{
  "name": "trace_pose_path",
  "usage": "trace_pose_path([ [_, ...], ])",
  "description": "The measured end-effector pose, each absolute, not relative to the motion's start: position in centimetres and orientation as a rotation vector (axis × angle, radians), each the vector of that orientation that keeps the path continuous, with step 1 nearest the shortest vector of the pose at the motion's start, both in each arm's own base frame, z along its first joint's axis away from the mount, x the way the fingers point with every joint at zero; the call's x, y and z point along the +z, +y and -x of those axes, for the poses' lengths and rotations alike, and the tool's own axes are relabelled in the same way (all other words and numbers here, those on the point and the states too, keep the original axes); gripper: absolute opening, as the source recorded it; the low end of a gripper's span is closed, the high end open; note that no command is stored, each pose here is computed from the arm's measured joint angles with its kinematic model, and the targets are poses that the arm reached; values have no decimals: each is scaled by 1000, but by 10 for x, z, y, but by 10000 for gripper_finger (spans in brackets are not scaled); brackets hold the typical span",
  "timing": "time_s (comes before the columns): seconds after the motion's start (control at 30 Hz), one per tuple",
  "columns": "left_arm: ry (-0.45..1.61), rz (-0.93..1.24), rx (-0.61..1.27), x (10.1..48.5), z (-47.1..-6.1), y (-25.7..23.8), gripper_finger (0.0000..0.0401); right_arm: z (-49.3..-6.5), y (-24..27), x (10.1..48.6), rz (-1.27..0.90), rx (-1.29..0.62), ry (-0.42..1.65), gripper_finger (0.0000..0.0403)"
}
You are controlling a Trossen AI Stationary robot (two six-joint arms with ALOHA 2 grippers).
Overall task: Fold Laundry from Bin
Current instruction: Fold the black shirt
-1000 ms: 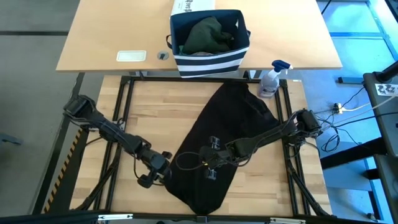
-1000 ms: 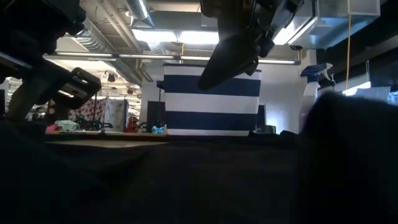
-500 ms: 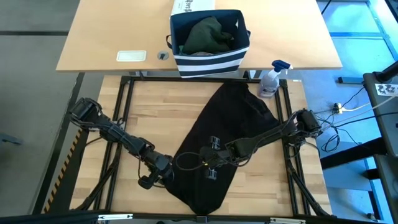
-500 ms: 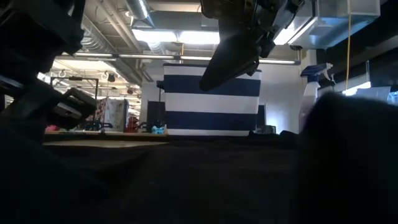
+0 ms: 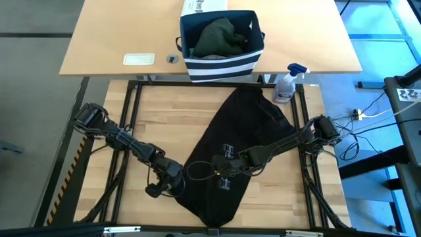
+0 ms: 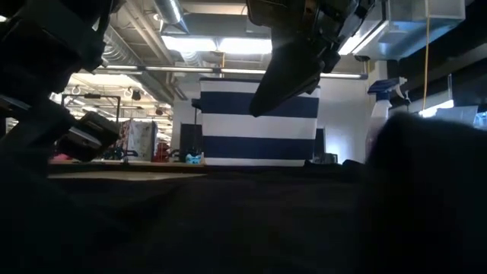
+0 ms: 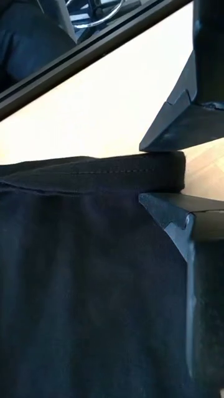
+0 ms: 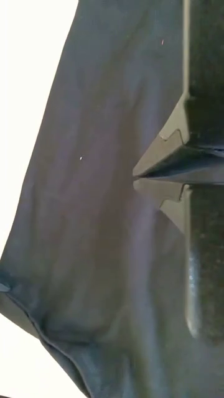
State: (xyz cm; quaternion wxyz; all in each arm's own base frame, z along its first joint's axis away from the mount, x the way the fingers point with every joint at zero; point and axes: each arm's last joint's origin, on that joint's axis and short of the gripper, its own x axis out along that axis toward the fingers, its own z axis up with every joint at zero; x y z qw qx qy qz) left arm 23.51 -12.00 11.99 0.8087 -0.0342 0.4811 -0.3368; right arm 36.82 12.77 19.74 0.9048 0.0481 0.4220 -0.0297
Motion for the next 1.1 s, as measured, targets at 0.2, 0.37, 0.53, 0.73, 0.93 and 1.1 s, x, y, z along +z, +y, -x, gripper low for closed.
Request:
trace_pose_path([
  [0.2,1031,82,-732,120,-236,-117,71,-368,128,197,-90,-60,878,19],
  [0.37,1024,72,-742,120,-237,-116,38,-367,127,197,-84,-60,886,19],
  [0.53,1024,85,-738,120,-238,-112,10,-367,127,197,-82,-59,888,19],
  [0.73,1017,73,-694,120,-240,-108,3,-367,127,197,-69,-53,889,19],
  [0.93,994,-29,-506,119,-240,-112,2,-366,126,196,-54,-77,891,19],
  [1.1,969,-93,-374,119,-234,-126,1,-365,124,195,-31,-118,899,19],
])
